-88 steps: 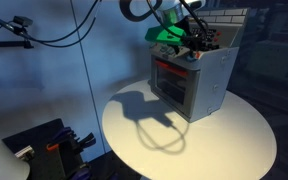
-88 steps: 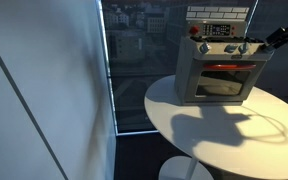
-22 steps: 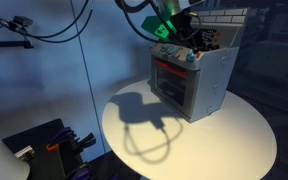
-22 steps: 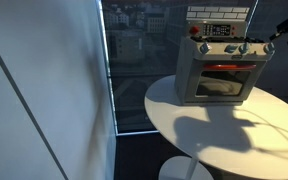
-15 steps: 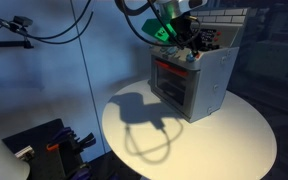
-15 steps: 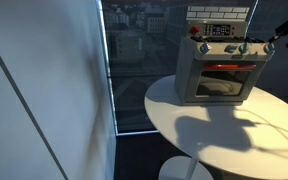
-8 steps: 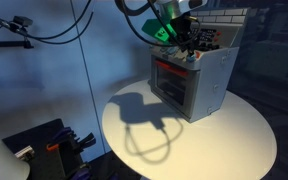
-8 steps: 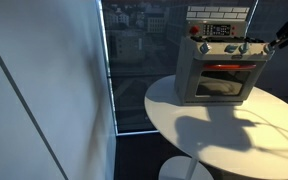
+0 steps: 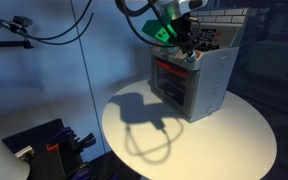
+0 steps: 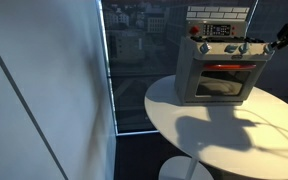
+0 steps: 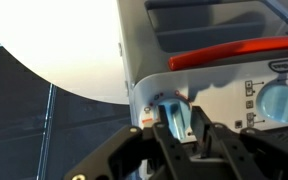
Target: Turn the knob on the far right to the right
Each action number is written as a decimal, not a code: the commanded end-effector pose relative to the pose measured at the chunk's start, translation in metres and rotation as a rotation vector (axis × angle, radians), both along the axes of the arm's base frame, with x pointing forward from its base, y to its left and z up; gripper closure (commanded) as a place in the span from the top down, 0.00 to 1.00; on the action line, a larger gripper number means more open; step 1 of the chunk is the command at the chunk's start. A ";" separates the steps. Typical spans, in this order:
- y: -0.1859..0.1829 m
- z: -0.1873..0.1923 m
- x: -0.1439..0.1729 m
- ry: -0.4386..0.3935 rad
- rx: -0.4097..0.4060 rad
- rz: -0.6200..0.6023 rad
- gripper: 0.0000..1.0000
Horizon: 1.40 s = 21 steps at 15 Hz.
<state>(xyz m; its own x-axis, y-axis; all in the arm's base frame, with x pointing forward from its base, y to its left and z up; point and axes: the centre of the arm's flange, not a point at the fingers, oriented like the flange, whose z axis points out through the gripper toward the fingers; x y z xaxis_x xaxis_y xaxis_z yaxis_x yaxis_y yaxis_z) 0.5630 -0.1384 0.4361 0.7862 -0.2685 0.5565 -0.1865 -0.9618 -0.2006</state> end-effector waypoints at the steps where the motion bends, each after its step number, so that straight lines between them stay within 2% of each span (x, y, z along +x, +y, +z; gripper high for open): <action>1: -0.003 0.006 0.005 0.013 0.001 -0.010 0.50; 2: -0.003 0.006 0.006 0.013 -0.001 -0.010 0.52; 4: -0.003 0.005 0.007 0.013 -0.006 -0.010 0.46; 6: -0.004 0.005 0.008 0.014 -0.008 -0.009 0.44; 11: -0.005 0.003 0.010 0.017 -0.010 -0.011 0.45; 13: -0.005 0.003 0.010 0.016 -0.010 -0.011 0.38; 15: -0.005 0.003 0.010 0.015 -0.012 -0.012 0.24; 17: -0.005 0.004 0.011 0.014 -0.014 -0.013 0.25; 18: -0.005 0.004 0.011 0.014 -0.015 -0.013 0.22; 19: -0.005 0.004 0.011 0.014 -0.017 -0.012 0.25; 21: -0.006 0.003 0.012 0.015 -0.024 -0.009 0.25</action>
<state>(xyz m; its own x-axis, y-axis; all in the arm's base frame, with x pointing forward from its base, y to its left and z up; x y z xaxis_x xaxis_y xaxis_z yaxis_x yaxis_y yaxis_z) 0.5661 -0.1407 0.4319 0.7946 -0.2523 0.5522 -0.1814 -0.9667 -0.1807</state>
